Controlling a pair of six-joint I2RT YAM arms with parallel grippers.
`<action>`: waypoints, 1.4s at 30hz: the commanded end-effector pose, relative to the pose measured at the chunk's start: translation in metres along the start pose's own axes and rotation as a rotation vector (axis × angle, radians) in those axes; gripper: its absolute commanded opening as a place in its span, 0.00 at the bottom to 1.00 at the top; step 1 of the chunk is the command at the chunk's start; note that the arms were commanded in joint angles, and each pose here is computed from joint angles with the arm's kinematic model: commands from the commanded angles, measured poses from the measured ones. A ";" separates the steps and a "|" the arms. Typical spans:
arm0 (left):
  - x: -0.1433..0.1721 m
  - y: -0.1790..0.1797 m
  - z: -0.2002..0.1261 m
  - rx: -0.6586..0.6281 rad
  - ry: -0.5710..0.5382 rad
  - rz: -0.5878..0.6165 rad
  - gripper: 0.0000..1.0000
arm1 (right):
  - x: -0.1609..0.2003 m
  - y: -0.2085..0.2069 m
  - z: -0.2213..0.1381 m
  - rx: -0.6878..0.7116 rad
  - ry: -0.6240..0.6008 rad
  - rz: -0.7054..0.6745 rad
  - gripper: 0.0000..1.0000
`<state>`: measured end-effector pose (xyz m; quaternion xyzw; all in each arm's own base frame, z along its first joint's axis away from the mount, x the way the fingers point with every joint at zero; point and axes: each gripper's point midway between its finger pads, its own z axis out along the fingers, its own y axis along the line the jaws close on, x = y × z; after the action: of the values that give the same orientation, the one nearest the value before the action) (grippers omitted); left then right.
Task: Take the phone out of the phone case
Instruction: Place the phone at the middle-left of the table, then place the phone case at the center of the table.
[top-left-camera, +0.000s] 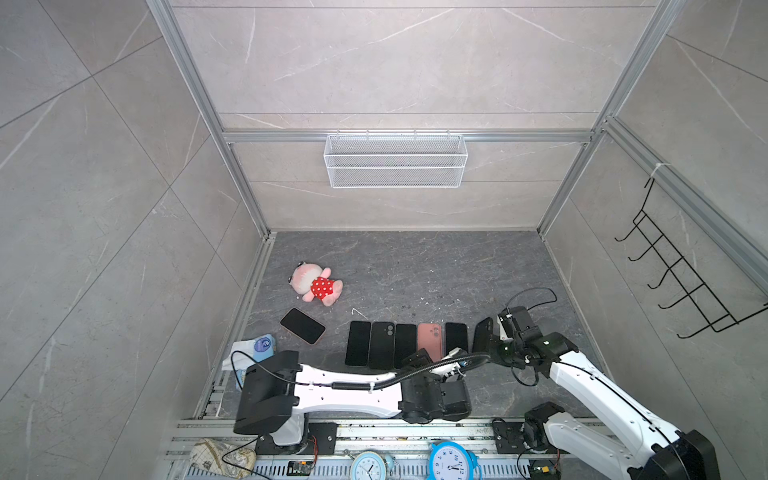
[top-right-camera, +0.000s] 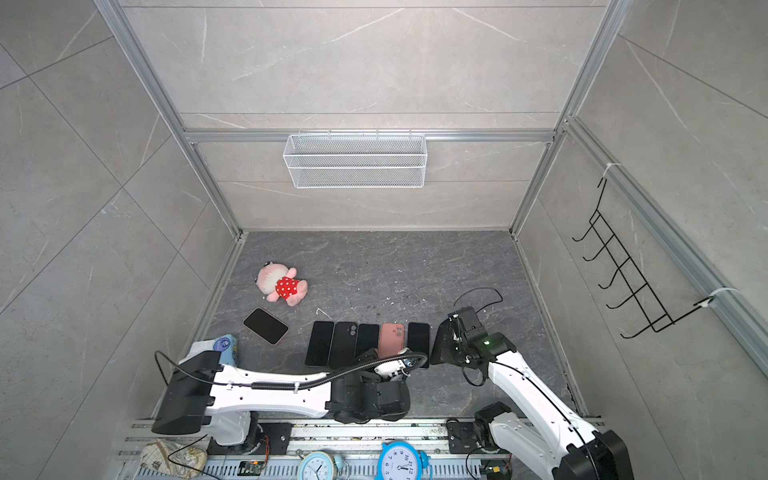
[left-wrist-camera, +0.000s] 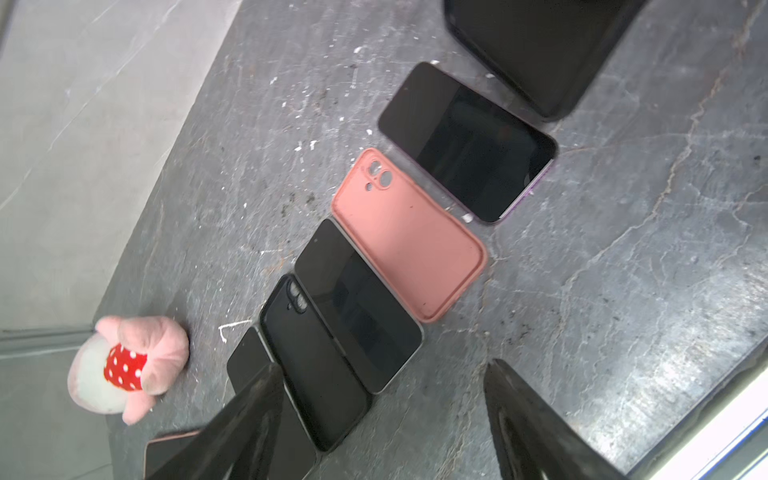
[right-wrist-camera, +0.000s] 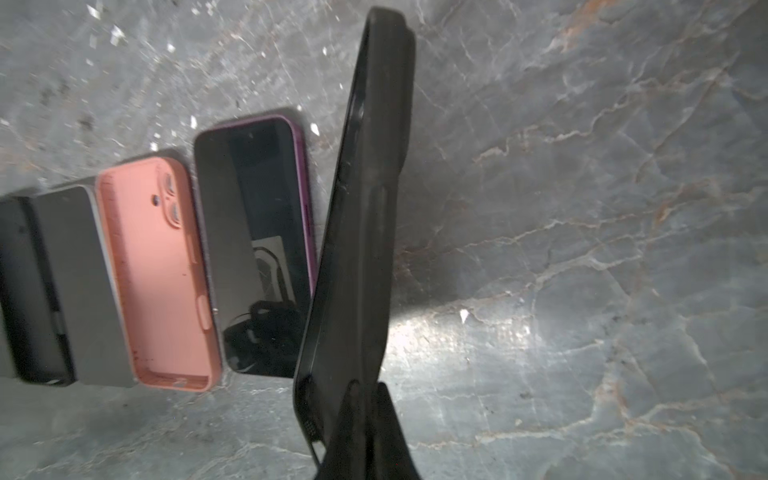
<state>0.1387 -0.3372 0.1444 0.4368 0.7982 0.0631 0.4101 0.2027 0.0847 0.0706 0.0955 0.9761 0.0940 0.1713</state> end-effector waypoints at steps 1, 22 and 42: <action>-0.006 0.034 -0.009 -0.033 -0.055 -0.157 0.78 | -0.002 -0.009 -0.002 0.111 -0.007 -0.014 0.00; 0.024 0.134 -0.027 -0.079 -0.100 -0.455 0.79 | 0.005 0.020 0.047 0.312 0.066 -0.252 0.00; 0.084 0.196 -0.009 -0.204 0.047 -0.715 0.87 | 0.020 0.068 0.087 0.131 0.073 -0.345 0.00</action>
<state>0.2344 -0.1637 0.1908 0.1094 0.8934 0.0017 0.4358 0.2287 0.1379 0.0164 -0.0472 0.9846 -0.0571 0.1586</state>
